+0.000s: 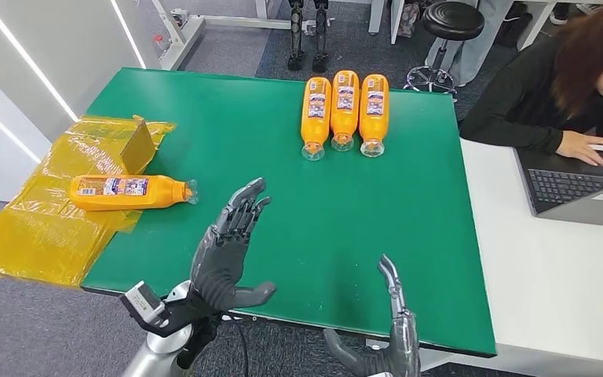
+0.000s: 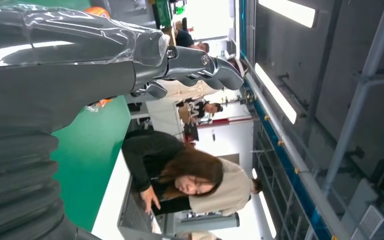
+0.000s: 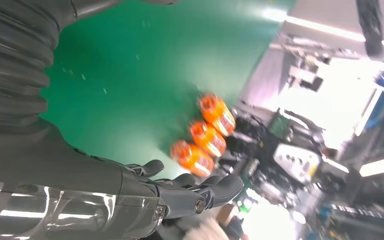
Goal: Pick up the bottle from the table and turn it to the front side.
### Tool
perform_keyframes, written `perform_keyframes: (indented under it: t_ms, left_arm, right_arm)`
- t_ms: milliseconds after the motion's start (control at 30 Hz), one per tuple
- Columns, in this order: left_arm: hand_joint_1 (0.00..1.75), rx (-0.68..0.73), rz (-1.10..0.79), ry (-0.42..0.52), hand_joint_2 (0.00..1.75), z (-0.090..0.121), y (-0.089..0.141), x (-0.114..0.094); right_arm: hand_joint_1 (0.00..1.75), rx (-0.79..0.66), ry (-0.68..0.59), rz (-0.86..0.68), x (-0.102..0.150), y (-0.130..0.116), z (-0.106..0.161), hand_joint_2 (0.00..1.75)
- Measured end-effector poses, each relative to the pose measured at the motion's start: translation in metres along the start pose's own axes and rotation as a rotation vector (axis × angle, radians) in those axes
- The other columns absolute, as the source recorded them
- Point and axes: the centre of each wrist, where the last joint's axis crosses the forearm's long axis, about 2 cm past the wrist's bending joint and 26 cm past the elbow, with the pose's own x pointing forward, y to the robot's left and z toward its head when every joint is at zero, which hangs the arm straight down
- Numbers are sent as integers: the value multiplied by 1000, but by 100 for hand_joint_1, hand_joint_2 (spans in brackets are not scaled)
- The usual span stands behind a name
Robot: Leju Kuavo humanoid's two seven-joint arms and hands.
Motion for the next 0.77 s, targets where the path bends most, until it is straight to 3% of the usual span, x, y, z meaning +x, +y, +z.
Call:
perform_keyframes:
  t_ms: [367,767]
  left_arm:
    - [0,37,-25,-25,175,5,4,9]
    - [0,46,-26,-26,175,5,4,10]
  right_arm:
    - [0,-118,-19,179,9,-48,-12,175]
    - [0,-164,-18,228,7,-64,-16,175]
